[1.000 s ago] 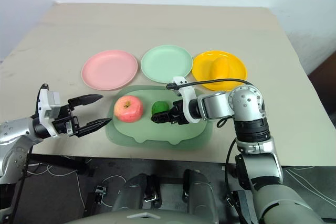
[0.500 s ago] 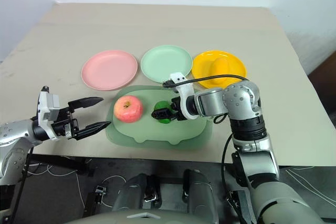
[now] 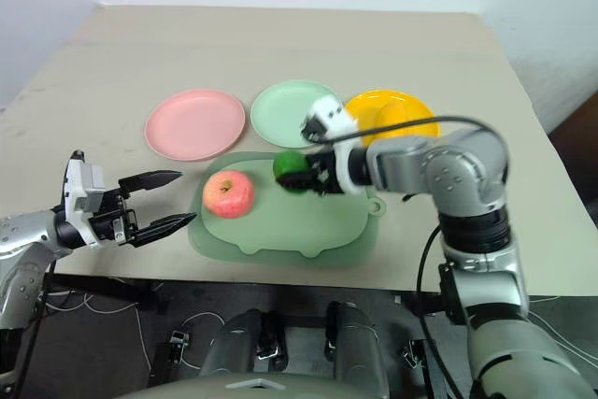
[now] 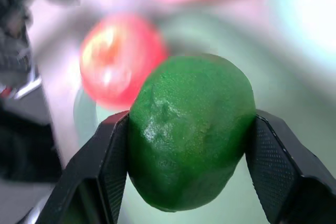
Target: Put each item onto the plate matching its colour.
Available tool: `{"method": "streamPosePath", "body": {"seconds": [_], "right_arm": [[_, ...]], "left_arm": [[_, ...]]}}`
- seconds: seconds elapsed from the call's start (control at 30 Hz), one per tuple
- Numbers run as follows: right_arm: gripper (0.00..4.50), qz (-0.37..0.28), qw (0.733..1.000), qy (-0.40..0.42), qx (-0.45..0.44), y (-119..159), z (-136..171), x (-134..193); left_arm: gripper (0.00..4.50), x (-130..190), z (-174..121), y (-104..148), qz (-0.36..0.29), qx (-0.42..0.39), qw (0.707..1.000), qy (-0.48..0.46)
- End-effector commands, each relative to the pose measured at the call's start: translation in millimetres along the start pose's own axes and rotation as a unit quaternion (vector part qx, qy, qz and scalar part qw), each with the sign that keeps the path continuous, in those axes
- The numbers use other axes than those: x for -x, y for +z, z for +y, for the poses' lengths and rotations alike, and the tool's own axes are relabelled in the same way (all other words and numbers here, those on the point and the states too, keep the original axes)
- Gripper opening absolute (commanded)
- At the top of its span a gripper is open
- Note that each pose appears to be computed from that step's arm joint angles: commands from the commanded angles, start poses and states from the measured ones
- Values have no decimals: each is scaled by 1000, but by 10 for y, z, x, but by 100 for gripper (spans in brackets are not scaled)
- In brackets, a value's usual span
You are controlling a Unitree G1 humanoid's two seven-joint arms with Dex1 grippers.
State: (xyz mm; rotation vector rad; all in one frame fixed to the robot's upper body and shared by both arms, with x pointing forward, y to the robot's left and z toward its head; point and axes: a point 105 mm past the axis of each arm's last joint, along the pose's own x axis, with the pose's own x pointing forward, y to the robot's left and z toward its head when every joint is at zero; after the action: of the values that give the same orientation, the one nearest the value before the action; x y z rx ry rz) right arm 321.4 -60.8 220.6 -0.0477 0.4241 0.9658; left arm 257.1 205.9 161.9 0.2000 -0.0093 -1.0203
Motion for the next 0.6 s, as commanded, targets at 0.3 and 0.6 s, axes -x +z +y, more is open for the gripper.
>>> {"method": "streamPosePath", "body": {"seconds": [0.3, 0.6], "right_arm": [[285, -45, 992, -115, 35, 289, -843, -552], [445, -36, 993, -104, 46, 261, -867, -873]], "left_arm": [[450, -74, -24, 251, -13, -21, 1000, 7], [450, -97, -49, 315, -13, -23, 1000, 16]]}}
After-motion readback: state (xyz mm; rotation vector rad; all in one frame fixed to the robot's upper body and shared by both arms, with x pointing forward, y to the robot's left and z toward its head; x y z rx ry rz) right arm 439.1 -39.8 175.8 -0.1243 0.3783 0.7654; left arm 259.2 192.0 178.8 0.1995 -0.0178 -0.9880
